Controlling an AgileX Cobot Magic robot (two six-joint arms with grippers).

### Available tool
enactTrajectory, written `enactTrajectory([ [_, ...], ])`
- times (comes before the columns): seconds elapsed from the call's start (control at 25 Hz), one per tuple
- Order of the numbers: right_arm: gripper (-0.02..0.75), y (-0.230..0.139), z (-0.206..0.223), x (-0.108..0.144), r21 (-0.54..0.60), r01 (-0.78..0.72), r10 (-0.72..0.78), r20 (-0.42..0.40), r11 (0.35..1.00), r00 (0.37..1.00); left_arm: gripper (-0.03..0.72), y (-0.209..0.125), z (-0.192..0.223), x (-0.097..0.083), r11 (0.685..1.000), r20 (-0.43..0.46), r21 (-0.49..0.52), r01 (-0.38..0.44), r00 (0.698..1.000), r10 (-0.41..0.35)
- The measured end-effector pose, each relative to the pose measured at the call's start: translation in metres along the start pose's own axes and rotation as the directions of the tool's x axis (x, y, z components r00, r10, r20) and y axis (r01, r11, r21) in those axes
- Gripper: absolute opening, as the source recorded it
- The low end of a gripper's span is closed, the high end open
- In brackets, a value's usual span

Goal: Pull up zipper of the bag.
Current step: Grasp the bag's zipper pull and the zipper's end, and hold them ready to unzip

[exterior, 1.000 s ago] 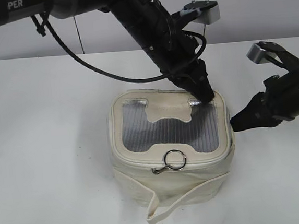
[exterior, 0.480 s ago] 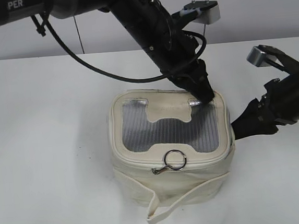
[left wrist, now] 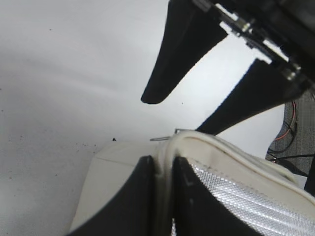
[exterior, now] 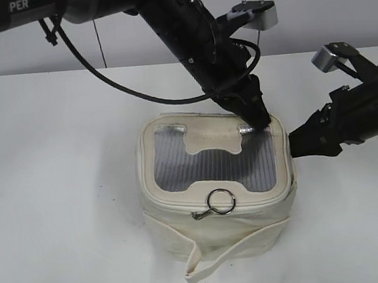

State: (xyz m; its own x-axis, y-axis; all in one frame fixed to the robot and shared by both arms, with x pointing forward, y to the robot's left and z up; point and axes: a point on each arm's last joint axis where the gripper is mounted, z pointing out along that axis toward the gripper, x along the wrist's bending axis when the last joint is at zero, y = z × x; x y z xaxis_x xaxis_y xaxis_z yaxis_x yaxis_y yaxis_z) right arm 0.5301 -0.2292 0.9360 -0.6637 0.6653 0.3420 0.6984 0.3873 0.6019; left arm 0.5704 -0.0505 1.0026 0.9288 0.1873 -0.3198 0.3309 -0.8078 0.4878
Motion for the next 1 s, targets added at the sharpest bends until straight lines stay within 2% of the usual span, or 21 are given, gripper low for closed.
enactTrajectory([
  [0.24, 0.349, 0.003, 0.002, -0.002, -0.042, 0.031, -0.031, 0.003, 0.999, 1.0, 0.081, 0.0, 0.0, 0.0, 1.0, 0.0, 0.0, 0.001, 1.0, -0.001],
  [0.52, 0.223, -0.001, 0.013, -0.004, -0.051, -0.012, 0.009, -0.059, 0.999, 0.998, 0.081, 0.0, 0.0, 0.001, 1.0, -0.004, 0.001, -0.001, 1.0, 0.001],
  [0.6, 0.164, -0.001, 0.014, -0.005, -0.053, -0.017, 0.014, -0.065, 0.998, 0.998, 0.081, 0.0, 0.0, 0.001, 1.0, -0.004, 0.001, 0.0, 1.0, 0.0],
  [0.72, 0.022, -0.002, 0.015, -0.005, -0.053, -0.024, 0.021, -0.066, 0.998, 0.998, 0.081, 0.0, 0.0, 0.001, 1.0, -0.005, 0.001, 0.001, 1.0, -0.001],
  [1.0, 0.005, -0.003, 0.013, -0.004, -0.012, -0.096, 0.095, -0.059, 0.995, 0.994, 0.081, 0.0, 0.0, 0.001, 1.0, -0.005, 0.001, 0.001, 1.0, -0.001],
])
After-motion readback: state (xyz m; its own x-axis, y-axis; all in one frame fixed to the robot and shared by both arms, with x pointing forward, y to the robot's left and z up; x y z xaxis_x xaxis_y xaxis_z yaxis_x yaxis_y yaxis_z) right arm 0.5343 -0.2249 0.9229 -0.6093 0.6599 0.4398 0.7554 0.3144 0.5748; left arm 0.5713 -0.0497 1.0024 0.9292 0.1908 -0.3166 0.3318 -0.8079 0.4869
